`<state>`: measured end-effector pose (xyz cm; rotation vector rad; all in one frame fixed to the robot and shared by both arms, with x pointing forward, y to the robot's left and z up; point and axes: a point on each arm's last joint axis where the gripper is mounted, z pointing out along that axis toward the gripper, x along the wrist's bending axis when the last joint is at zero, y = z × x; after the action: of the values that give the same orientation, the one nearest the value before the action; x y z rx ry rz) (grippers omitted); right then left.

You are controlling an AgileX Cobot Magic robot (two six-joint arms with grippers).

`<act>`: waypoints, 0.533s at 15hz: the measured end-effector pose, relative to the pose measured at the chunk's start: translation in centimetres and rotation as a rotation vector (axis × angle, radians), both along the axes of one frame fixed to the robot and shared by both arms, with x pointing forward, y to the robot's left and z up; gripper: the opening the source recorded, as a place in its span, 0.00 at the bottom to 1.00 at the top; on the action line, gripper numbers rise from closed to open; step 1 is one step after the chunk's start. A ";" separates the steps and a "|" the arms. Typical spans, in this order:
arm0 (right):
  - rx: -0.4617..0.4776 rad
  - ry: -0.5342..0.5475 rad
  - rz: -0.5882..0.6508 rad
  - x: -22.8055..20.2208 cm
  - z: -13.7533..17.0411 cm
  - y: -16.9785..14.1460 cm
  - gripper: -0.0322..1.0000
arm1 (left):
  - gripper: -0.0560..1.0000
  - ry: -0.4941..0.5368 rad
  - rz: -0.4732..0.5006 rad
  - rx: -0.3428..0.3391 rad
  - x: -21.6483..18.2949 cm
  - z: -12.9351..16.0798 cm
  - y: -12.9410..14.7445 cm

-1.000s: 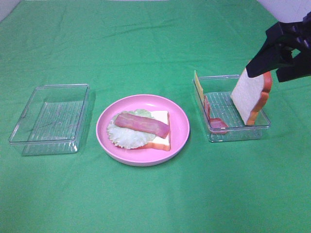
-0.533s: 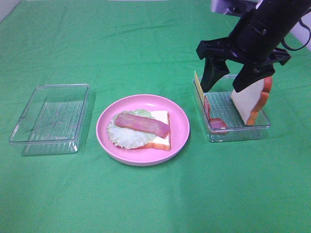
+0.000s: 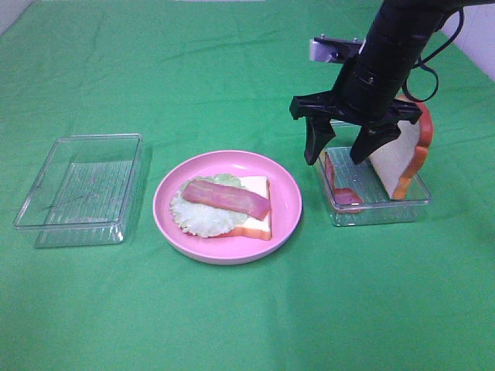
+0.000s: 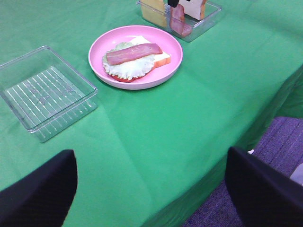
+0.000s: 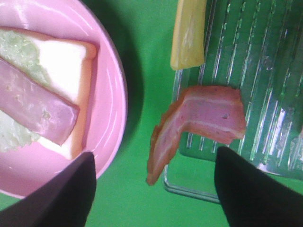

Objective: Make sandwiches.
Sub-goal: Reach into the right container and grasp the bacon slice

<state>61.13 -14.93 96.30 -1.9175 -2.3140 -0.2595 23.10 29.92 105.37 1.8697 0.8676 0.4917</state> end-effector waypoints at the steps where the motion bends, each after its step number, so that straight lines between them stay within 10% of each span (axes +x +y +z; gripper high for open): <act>1: -0.002 0.004 -0.001 0.1 -0.3 0.0 0.65 | 0.81 0.000 0.000 0.000 0.0 0.0 0.0; 8: -0.011 0.030 -0.001 0.3 -1.5 0.1 0.03 | 0.81 0.000 0.000 0.000 0.0 0.0 0.0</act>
<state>61.42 -14.83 94.80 -1.9139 -2.3004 -0.2168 23.10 29.92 105.37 1.8697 0.8676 0.4917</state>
